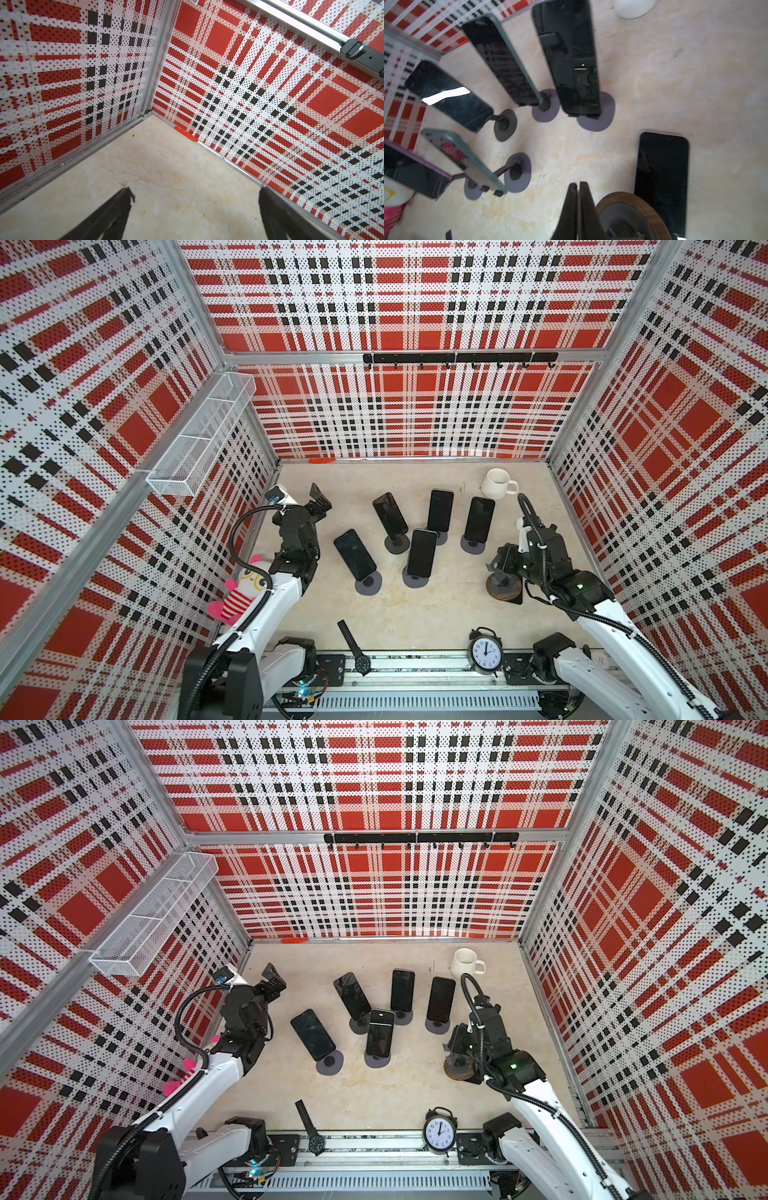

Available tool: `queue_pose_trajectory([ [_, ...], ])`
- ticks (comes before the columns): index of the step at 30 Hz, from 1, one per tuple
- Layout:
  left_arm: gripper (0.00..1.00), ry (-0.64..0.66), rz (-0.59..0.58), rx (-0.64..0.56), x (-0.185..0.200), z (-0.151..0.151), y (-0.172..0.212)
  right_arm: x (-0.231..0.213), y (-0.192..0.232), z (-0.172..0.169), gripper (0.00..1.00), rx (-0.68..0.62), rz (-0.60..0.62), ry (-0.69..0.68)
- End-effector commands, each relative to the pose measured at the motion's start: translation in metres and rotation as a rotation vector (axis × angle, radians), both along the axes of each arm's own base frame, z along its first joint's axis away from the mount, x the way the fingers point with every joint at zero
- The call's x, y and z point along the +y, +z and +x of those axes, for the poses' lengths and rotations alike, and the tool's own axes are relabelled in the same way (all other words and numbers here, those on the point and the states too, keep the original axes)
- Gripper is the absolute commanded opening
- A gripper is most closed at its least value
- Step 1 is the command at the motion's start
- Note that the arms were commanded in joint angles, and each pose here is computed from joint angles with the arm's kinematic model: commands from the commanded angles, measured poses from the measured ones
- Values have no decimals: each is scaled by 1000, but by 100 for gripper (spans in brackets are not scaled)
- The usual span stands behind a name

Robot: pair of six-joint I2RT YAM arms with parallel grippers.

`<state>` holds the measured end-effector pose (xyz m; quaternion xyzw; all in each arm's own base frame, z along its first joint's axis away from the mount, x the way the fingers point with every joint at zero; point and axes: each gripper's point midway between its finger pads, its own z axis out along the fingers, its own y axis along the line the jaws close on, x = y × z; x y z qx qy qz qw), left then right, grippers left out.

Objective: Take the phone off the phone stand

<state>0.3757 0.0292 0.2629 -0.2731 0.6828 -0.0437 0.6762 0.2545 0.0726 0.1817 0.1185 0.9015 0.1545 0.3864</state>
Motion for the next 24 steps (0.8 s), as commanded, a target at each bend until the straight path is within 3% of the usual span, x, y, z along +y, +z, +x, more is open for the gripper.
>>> queue_pose_trajectory([
  [1,98,22,-13,-28,6,-5,3,-38,16,1,0,-22,-4,-152],
  [7,98,20,-45,-39,4,-11,-1,-82,45,24,0,-199,88,-308],
  [11,98,14,-37,-41,0,-13,1,-103,59,55,0,-306,49,-382],
  [18,98,26,-19,-35,-4,-17,-3,-120,72,130,0,-435,107,-387],
  [24,98,44,-4,-26,-4,-24,-8,-139,85,176,0,-503,73,-393],
])
